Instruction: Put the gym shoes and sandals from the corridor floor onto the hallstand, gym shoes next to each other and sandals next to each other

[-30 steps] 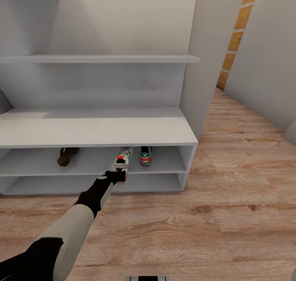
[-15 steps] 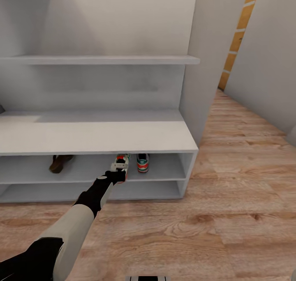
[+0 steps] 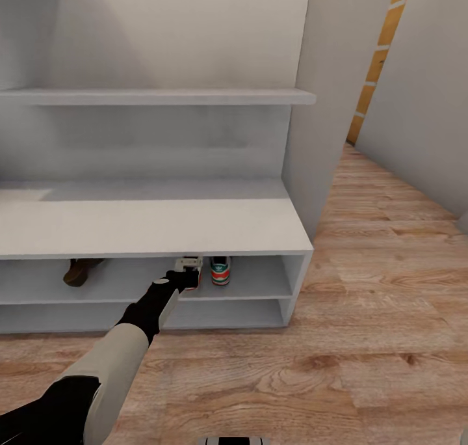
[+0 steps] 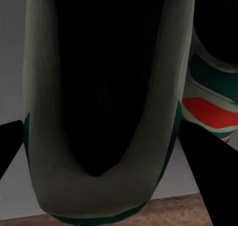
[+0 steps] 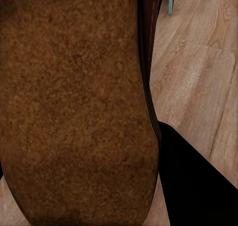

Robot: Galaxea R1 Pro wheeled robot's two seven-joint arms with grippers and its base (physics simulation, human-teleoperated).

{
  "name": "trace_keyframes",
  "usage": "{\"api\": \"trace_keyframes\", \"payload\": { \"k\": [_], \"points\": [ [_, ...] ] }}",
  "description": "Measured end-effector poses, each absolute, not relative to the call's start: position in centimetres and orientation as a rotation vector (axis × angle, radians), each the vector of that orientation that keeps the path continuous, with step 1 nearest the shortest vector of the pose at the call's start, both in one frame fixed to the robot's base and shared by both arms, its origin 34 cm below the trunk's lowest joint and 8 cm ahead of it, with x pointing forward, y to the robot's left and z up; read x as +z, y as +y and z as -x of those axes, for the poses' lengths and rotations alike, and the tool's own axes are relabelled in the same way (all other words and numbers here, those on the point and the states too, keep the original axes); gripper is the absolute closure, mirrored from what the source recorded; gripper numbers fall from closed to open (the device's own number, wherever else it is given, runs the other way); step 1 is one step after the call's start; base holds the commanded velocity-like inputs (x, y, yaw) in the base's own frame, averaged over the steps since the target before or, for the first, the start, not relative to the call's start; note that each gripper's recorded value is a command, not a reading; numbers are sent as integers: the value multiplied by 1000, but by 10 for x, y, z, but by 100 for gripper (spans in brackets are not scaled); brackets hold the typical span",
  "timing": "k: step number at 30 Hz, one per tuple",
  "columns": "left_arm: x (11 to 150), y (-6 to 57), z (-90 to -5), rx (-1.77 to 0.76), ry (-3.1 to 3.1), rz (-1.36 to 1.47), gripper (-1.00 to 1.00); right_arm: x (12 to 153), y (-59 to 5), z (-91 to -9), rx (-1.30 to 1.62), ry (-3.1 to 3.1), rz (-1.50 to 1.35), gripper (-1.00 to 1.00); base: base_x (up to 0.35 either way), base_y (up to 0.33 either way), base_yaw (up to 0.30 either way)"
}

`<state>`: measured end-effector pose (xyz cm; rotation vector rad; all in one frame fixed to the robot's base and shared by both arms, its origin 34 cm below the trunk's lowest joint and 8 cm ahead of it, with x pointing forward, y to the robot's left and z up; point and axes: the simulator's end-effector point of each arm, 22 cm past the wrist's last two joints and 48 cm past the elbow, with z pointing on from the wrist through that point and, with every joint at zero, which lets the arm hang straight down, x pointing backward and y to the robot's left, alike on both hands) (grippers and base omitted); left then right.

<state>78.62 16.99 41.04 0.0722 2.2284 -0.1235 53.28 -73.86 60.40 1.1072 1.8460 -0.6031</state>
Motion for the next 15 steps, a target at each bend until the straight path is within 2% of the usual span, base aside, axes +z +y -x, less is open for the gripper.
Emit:
{"api": "trace_keyframes", "payload": {
  "k": [15],
  "points": [
    [411, 170, -786, -123, 2228, -72, 100, 604, -738, -533, -603, 1846, -1107, 100, 0, 0, 0]
  ]
}}
